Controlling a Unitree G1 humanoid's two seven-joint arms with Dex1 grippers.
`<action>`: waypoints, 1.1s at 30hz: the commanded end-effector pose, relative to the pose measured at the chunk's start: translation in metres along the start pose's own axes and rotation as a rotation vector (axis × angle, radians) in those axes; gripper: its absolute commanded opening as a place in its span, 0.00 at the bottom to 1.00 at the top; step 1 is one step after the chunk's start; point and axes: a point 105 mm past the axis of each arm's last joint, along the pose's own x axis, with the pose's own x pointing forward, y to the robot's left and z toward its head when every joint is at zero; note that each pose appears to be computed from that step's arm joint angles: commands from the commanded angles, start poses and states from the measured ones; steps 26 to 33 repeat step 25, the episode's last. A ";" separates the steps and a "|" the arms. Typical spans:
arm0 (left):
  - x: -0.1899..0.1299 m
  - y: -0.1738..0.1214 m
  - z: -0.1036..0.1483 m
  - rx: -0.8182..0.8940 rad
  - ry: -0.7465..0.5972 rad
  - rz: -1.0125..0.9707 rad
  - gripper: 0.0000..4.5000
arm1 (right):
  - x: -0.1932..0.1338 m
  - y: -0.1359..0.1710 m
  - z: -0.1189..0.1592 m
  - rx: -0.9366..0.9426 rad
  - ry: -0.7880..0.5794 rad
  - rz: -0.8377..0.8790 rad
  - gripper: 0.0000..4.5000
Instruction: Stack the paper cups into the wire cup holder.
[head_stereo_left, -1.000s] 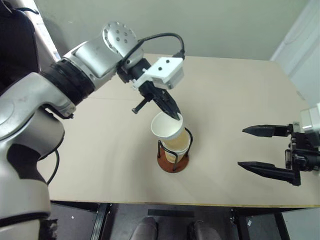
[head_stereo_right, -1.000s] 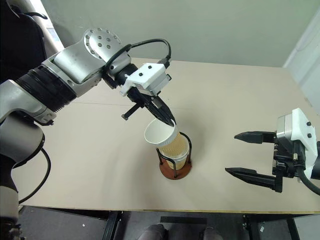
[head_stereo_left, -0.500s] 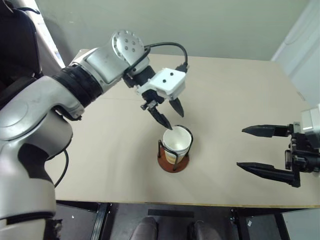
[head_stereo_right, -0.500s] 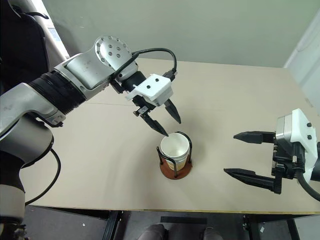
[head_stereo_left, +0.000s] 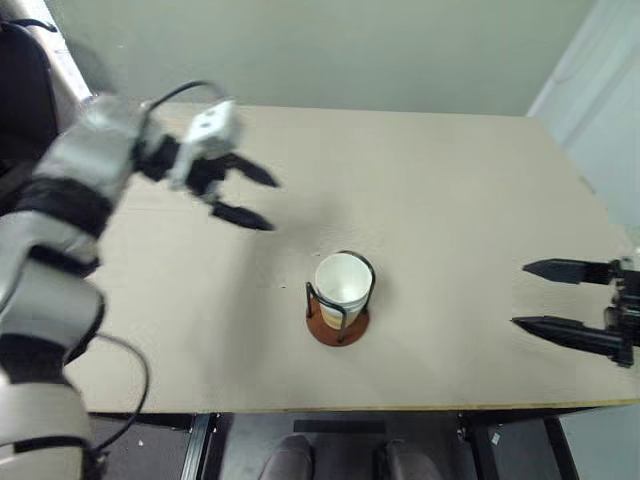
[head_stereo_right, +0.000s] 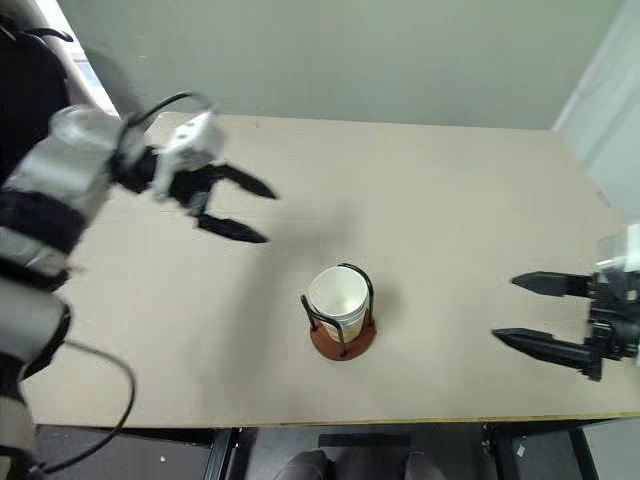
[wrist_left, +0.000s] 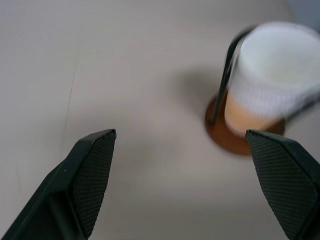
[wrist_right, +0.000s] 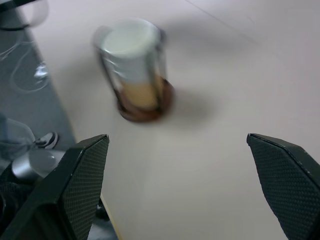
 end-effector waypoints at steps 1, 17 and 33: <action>-0.039 -0.014 -0.009 -0.104 -0.057 0.058 0.99 | -0.030 -0.015 -0.004 -0.018 0.012 -0.056 1.00; -0.068 -0.071 -0.031 -0.339 -0.142 0.084 0.99 | -0.058 -0.050 -0.006 -0.013 0.088 -0.028 1.00; -0.056 -0.078 -0.026 -0.363 -0.162 0.080 0.99 | -0.050 -0.050 -0.006 -0.002 0.070 -0.008 1.00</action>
